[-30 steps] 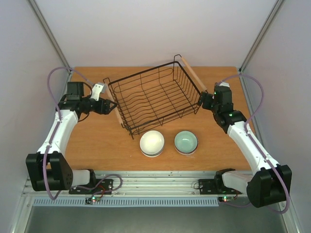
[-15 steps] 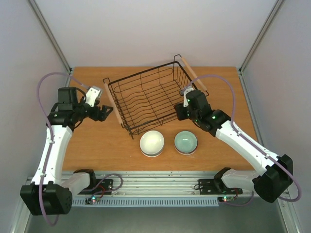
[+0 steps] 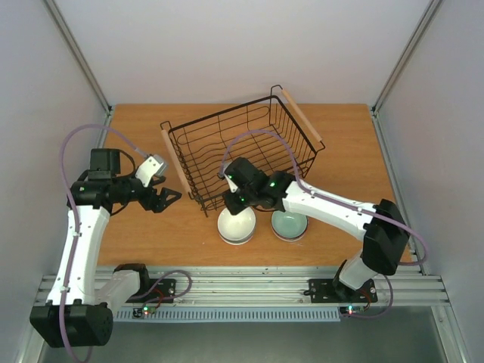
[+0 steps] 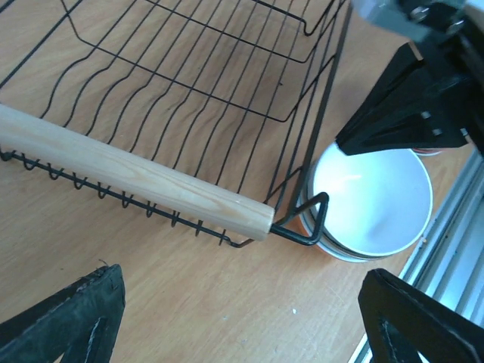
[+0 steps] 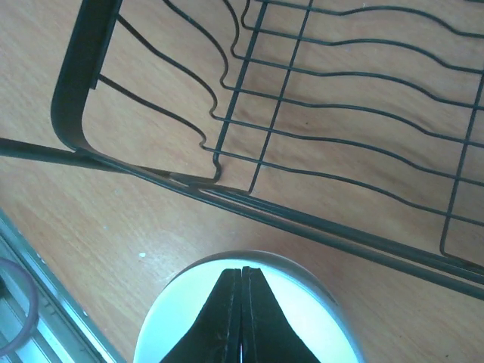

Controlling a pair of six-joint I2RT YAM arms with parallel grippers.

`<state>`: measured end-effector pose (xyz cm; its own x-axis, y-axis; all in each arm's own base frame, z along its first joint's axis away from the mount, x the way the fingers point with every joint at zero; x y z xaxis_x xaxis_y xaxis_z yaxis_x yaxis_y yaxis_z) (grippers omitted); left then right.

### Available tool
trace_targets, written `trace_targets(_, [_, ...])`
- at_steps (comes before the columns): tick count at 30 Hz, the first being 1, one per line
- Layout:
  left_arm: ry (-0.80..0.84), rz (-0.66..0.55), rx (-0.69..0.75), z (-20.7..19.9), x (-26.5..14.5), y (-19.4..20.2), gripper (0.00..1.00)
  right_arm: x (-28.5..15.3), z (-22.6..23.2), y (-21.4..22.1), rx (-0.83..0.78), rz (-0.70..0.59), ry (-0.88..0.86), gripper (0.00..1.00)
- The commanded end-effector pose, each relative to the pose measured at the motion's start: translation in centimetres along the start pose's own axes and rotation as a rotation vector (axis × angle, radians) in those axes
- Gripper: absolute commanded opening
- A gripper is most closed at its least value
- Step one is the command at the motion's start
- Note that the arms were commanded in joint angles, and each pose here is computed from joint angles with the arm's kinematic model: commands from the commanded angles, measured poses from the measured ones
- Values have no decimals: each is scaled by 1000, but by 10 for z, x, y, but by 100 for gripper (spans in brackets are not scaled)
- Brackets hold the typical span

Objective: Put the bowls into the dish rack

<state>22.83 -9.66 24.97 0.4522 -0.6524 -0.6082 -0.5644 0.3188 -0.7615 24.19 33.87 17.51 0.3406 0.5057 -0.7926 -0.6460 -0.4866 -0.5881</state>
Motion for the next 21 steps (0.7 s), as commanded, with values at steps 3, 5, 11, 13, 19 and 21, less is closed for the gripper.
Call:
trace_targets(3, [62,-11,31,-13,0,3,85,10,8,-3,-3,43,-3,1])
trace_targets(5, [64,-12,27,-11,2,4,85,20,10,-4,-15,59,-10,1])
trace_targets(11, [79,-15,17,-10,6,7,85,48,22,-19,-53,86,-50,1])
trace_targets(13, [81,-15,16,-11,6,7,85,55,27,-25,-68,93,-66,1])
trace_targets(19, [86,-26,1,-9,9,6,85,76,34,-50,-110,76,-66,1])
trace_targets(21, [90,-32,-14,-8,11,7,85,87,35,-55,-128,82,-64,1])
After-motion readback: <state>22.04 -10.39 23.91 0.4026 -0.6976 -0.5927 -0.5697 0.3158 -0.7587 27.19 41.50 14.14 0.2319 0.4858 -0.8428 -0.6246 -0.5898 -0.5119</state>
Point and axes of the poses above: each gripper's point midway between its finger pads, its own x axis out along the fingers, its own z axis along the line the jaws close on, y = z × x, the point moved 1 cm from there along -x, back along the fingers, and after that the axes turned 3 degrees about -x, right-handed, at the moved point
